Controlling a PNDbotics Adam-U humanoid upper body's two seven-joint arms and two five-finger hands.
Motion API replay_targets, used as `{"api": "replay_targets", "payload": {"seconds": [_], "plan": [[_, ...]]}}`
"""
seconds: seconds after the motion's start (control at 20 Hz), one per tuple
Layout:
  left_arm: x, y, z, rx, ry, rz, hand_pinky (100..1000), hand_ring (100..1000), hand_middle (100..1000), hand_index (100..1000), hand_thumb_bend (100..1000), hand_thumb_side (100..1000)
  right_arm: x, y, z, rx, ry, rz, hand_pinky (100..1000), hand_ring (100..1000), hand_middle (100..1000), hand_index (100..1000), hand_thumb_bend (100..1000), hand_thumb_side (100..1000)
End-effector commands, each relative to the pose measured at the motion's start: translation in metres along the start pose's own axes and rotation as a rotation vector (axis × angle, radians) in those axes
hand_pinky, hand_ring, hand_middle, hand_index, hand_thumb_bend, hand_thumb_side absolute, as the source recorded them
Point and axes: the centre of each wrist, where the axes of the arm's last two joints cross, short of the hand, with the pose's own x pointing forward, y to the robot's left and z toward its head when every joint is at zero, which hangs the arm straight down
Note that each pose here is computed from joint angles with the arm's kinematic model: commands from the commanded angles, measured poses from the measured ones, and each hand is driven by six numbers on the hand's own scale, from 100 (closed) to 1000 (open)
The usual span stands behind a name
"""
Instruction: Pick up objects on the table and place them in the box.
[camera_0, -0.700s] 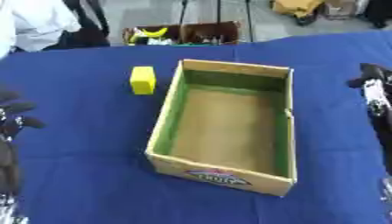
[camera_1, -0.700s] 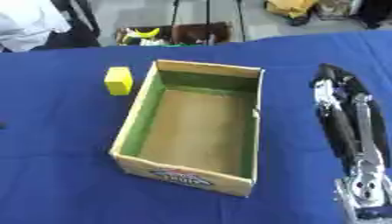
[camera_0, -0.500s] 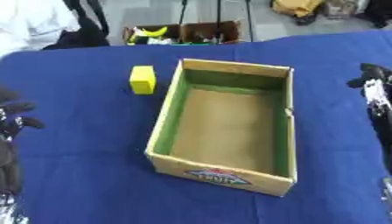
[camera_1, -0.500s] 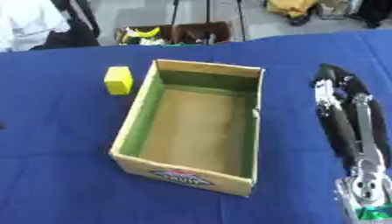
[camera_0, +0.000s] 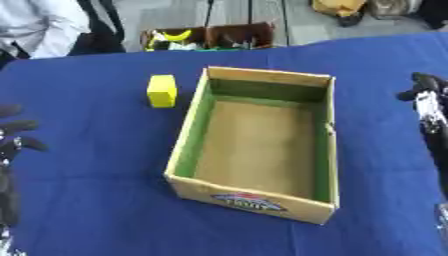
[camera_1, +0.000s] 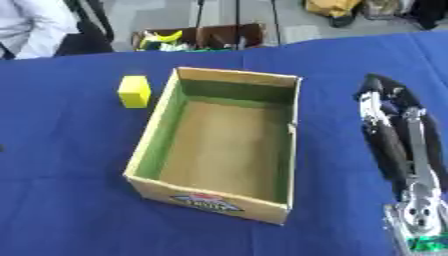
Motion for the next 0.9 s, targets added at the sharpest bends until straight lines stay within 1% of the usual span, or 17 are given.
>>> {"api": "replay_targets", "payload": {"seconds": [0.05, 0.1, 0.15, 0.2, 0.3, 0.45, 0.55, 0.65, 0.7, 0.9], "plan": [[0.009, 0.018, -0.010, -0.058, -0.021, -0.124, 422, 634, 704, 880, 140, 989, 0.002, -0.002, 0.000, 0.017, -0.013, 0.004, 890, 1000, 613, 841, 100, 834], [0.011, 0.022, -0.013, -0.080, -0.020, -0.159, 425, 637, 708, 884, 148, 990, 0.002, -0.003, 0.000, 0.021, -0.011, 0.003, 890, 1000, 613, 841, 100, 849], [0.014, 0.025, -0.017, -0.104, -0.023, -0.191, 429, 641, 721, 900, 220, 982, 0.001, -0.004, 0.000, 0.023, -0.009, 0.007, 889, 1000, 613, 841, 100, 833], [0.017, 0.027, -0.020, -0.127, -0.025, -0.222, 429, 641, 722, 901, 234, 981, 0.000, -0.005, 0.000, 0.023, -0.008, 0.012, 889, 1000, 613, 841, 100, 833], [0.022, 0.031, -0.028, -0.170, -0.032, -0.282, 434, 645, 715, 910, 310, 999, -0.001, -0.005, -0.001, 0.026, -0.007, 0.020, 889, 1000, 613, 841, 100, 834], [0.031, 0.034, -0.041, -0.235, -0.052, -0.362, 448, 662, 746, 929, 345, 999, -0.001, -0.006, -0.001, 0.036, -0.011, 0.027, 889, 1000, 613, 841, 100, 834], [0.037, 0.035, -0.050, -0.277, -0.064, -0.414, 459, 672, 758, 939, 357, 1000, -0.001, -0.006, -0.002, 0.039, -0.012, 0.034, 889, 1000, 613, 841, 100, 835], [0.039, 0.034, -0.061, -0.323, -0.063, -0.465, 478, 694, 782, 953, 342, 1000, -0.001, -0.006, -0.003, 0.044, -0.015, 0.041, 888, 1000, 614, 841, 100, 834], [0.038, 0.033, -0.065, -0.347, -0.055, -0.492, 494, 709, 795, 956, 319, 1000, -0.001, -0.006, -0.003, 0.047, -0.017, 0.043, 888, 1000, 614, 841, 100, 835], [0.032, 0.032, -0.083, -0.448, -0.002, -0.613, 522, 734, 821, 970, 287, 994, -0.002, -0.006, -0.004, 0.059, -0.017, 0.048, 888, 1000, 614, 841, 100, 835]]}}
